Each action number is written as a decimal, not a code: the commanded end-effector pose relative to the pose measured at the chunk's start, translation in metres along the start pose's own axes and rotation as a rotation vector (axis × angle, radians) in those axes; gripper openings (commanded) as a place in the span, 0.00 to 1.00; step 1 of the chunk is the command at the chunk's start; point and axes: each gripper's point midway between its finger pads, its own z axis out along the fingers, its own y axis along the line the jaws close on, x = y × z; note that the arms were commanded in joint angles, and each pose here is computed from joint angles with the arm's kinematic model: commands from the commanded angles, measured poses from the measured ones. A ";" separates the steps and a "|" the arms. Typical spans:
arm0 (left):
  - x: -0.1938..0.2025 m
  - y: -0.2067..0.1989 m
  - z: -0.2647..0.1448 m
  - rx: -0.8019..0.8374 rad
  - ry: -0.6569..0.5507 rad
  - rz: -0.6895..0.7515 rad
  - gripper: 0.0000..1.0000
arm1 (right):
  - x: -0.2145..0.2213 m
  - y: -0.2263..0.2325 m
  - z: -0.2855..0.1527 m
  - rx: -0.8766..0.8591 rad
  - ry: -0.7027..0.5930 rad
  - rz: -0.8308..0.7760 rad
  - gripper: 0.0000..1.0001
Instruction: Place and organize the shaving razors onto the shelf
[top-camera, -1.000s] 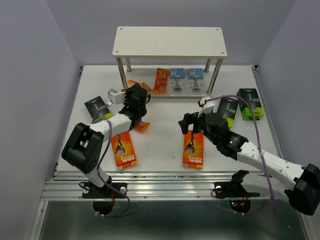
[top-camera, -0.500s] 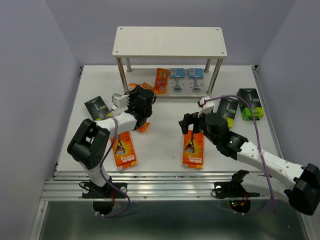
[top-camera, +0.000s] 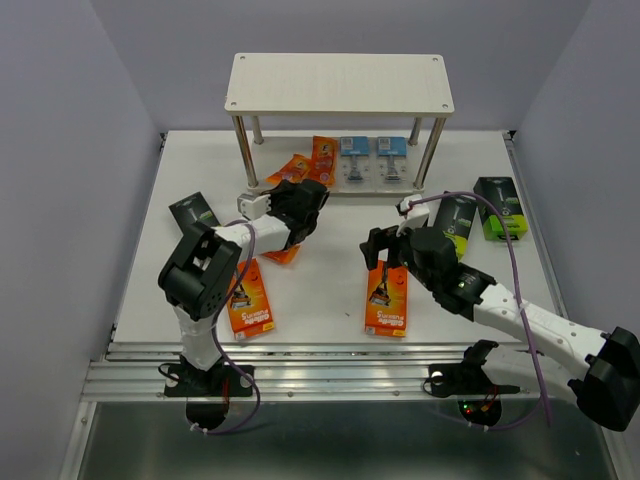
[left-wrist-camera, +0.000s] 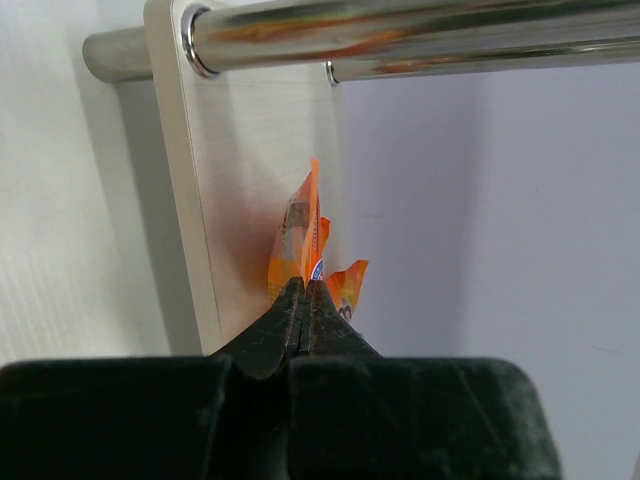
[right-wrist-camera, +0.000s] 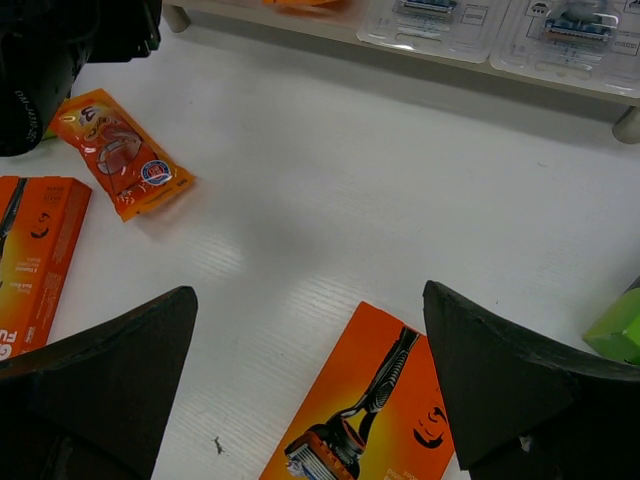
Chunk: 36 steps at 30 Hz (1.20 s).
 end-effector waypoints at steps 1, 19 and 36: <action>0.002 -0.008 0.000 -0.004 -0.050 -0.049 0.00 | -0.011 -0.003 0.000 0.012 -0.052 0.020 1.00; 0.006 0.024 0.007 -0.124 -0.178 -0.198 0.00 | -0.008 -0.009 0.003 0.031 -0.040 0.019 1.00; 0.030 0.001 0.009 -0.101 -0.110 -0.230 0.00 | -0.004 -0.013 0.006 0.041 -0.029 0.016 1.00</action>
